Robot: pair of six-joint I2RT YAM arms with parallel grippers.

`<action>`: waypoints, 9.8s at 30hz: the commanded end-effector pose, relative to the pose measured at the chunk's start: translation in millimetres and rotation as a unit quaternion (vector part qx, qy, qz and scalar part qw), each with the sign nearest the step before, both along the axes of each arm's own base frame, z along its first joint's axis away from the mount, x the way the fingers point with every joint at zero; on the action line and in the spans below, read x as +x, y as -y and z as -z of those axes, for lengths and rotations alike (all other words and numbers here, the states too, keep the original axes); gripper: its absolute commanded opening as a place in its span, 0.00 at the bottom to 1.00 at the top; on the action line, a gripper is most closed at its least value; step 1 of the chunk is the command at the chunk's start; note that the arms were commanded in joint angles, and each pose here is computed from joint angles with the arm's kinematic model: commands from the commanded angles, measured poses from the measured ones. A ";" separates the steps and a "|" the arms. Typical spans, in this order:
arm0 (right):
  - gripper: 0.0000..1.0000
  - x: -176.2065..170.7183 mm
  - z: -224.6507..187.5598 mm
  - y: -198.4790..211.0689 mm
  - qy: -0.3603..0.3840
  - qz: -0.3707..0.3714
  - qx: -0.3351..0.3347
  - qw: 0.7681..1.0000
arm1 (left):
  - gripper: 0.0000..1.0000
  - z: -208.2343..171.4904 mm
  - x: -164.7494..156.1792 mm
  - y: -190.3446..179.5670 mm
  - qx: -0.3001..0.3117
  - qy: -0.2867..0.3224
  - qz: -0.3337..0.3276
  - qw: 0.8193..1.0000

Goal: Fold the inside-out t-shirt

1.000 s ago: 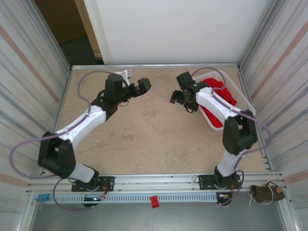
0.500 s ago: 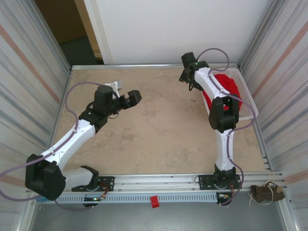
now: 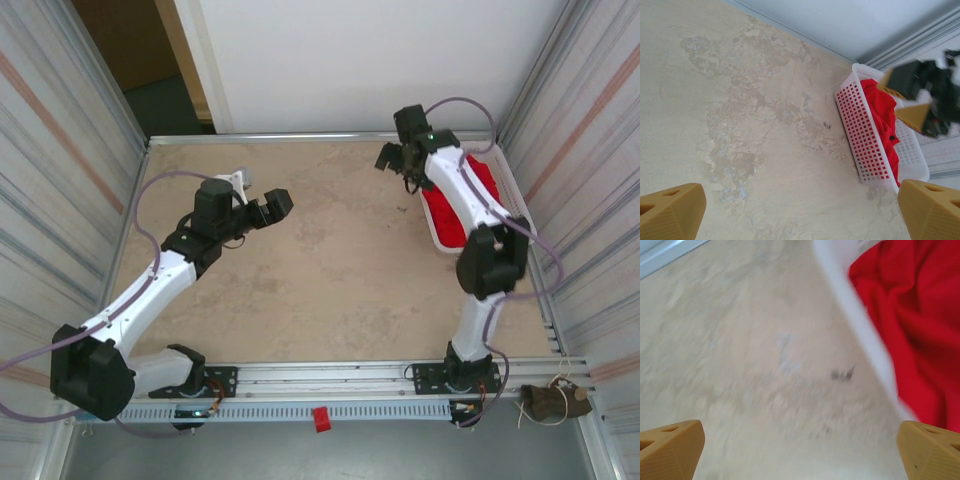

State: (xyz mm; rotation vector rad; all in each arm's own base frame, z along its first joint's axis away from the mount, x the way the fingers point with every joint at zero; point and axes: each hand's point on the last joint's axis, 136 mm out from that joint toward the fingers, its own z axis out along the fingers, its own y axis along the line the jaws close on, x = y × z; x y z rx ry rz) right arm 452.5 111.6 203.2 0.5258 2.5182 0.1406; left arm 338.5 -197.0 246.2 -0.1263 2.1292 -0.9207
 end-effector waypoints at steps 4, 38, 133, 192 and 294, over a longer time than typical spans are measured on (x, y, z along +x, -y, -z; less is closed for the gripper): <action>0.95 -65.1 -4.3 45.4 0.011 0.014 -0.080 0.997 | 0.99 -5.0 -14.6 -3.0 0.000 0.011 0.000 1.000; 0.13 53.1 86.2 103.2 -0.089 -0.106 -0.275 0.952 | 0.99 3.0 -3.4 1.4 0.004 0.006 0.000 1.000; 0.00 -16.6 -351.6 -1.9 0.375 -0.171 0.255 0.875 | 0.99 -26.4 14.9 -25.1 0.020 0.047 -0.013 0.999; 0.79 -129.3 85.0 -28.4 -0.048 -0.155 0.151 0.975 | 0.00 -7.3 62.4 -1.4 0.162 0.022 -0.011 0.986; 0.11 -123.2 113.4 22.4 0.022 -0.093 0.025 0.995 | 0.00 9.3 -110.2 -57.3 0.026 0.087 -0.083 0.992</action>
